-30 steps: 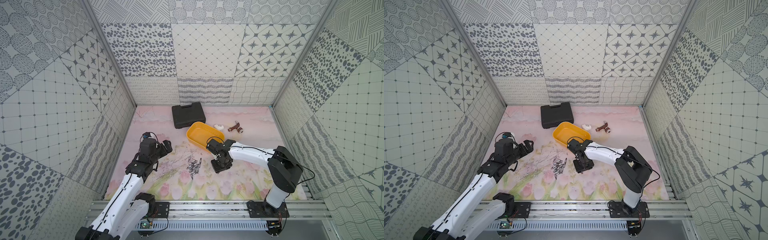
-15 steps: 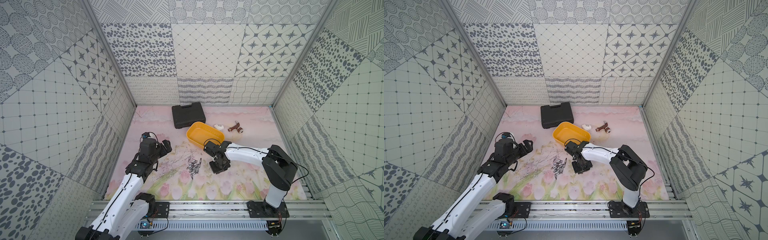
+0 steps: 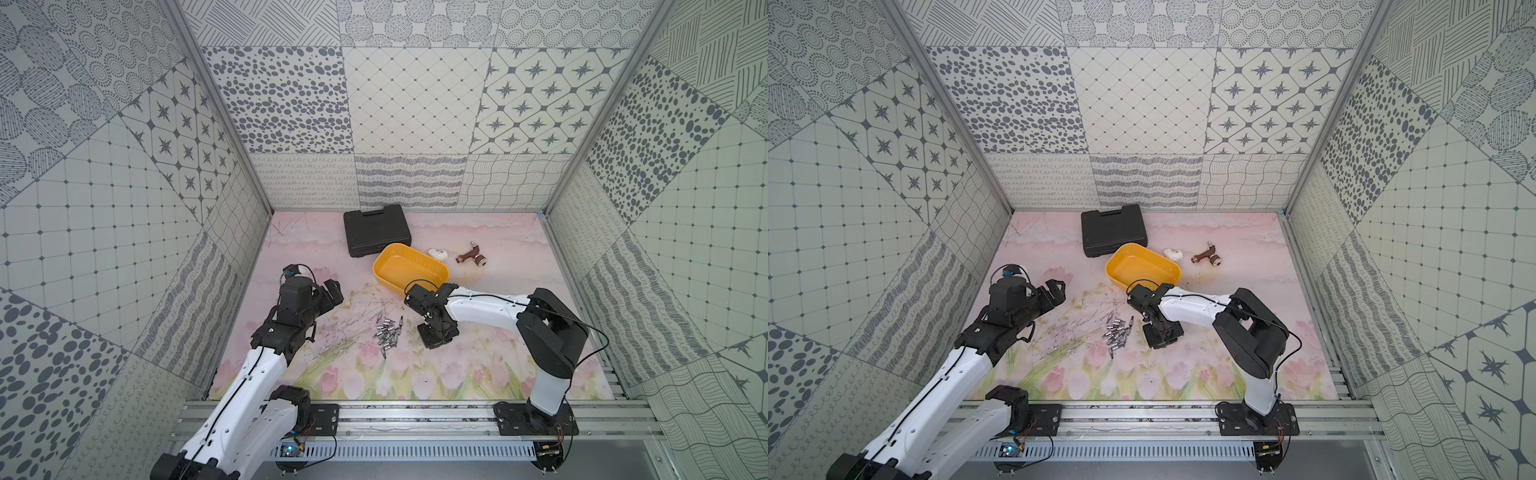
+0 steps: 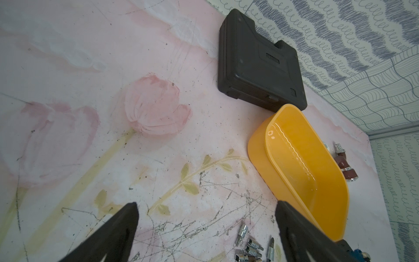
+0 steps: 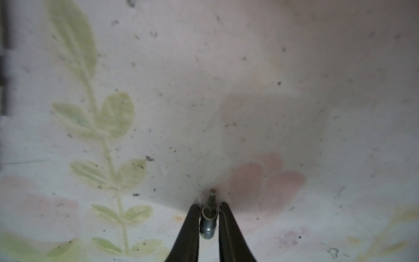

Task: Put the bit on the desktop into the storage box
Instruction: Pick up the screwdriver bit from the center of the board.

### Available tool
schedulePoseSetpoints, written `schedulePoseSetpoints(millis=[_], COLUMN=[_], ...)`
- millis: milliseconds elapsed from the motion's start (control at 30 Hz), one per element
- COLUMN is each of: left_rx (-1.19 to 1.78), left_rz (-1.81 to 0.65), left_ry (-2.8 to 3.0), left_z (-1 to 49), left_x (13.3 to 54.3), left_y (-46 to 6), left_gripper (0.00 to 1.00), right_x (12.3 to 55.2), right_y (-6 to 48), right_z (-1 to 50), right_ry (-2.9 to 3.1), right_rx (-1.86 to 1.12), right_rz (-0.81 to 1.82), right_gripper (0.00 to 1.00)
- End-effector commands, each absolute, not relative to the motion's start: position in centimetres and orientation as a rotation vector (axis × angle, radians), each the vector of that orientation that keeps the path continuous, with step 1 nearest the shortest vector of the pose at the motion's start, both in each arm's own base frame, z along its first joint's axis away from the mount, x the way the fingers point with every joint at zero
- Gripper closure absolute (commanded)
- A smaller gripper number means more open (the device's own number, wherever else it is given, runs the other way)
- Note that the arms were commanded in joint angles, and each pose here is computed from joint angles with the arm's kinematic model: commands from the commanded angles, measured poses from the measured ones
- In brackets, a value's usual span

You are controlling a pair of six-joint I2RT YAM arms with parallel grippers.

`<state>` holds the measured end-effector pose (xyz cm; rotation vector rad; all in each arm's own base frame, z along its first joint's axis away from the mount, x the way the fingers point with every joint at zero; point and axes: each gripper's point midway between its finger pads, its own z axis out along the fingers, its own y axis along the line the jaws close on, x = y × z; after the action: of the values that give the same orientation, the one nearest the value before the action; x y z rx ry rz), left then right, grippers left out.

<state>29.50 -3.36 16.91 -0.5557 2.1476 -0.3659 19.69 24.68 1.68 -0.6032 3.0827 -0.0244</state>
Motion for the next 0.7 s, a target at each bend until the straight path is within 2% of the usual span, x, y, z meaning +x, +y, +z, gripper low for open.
schedulePoseSetpoints(millis=[0, 233, 667], left_rx=[-0.553, -0.555, -0.549], left_rz=[-0.353, -0.349, -0.340], left_ry=[2.125, 2.126, 2.125], left_z=[17.5, 17.5, 17.7], left_x=[29.8, 29.8, 29.7], left_y=[-3.1, -3.0, -3.0], left_gripper=[0.01, 0.01, 0.01], right_x=[19.7, 19.9, 20.9], right_y=[24.8, 24.9, 25.8], right_z=[0.9, 1.4, 4.5], right_ry=[3.079, 3.065, 2.991], right_rx=[-0.595, -0.587, -0.556], right_rz=[-0.050, -0.041, 0.056], right_gripper=[0.83, 0.87, 0.88])
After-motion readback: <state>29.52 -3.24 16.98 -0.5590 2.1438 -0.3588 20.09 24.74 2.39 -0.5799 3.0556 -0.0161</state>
